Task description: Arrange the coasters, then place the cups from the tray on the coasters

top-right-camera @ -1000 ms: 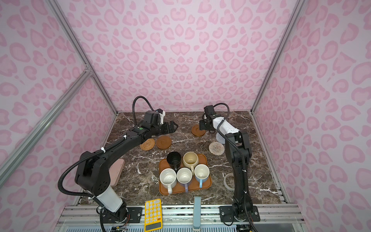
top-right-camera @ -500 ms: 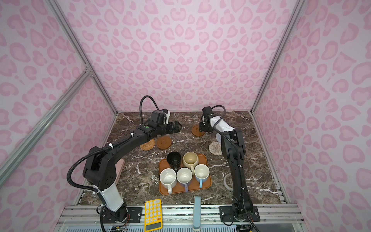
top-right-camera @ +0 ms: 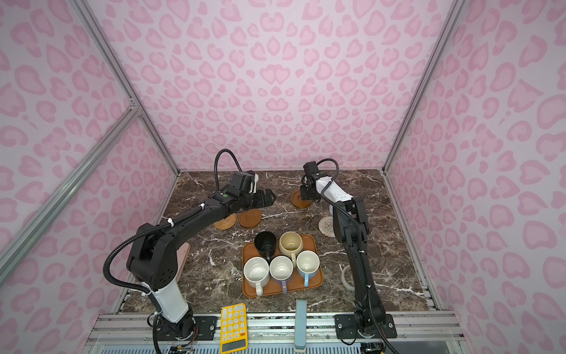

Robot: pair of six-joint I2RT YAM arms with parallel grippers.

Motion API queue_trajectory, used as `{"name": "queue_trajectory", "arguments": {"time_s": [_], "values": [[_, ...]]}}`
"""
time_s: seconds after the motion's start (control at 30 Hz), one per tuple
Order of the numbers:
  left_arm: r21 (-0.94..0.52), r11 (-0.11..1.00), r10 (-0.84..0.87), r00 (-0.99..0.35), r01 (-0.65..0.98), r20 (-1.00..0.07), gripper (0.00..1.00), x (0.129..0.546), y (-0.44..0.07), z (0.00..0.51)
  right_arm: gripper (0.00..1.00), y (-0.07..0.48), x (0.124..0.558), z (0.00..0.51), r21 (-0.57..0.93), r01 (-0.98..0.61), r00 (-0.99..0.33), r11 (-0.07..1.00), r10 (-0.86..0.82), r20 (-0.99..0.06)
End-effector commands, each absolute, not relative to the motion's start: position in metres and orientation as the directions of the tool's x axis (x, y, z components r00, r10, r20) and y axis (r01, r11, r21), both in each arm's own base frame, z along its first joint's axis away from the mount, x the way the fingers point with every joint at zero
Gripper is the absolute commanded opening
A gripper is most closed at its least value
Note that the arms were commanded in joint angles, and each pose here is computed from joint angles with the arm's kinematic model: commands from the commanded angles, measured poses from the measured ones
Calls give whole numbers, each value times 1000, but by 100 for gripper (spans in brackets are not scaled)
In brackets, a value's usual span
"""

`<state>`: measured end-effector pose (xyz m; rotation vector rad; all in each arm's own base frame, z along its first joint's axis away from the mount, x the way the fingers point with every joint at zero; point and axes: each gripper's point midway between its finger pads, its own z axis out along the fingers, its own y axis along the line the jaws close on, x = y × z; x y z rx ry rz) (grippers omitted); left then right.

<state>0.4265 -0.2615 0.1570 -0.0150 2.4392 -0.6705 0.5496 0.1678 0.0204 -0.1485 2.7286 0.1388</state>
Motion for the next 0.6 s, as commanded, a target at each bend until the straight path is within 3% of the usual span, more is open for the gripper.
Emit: {"name": "queue_trajectory", "arguments": {"time_s": [0.0, 0.57], "values": [[-473, 869, -175, -804, 145, -568, 98, 423, -258, 168, 50, 162, 504, -7, 41, -141, -967, 989, -128, -220], [-453, 881, -201, -757, 139, -622, 98, 395, -230, 189, 48, 185, 465, 8, 43, -209, -959, 977, -196, -206]]}}
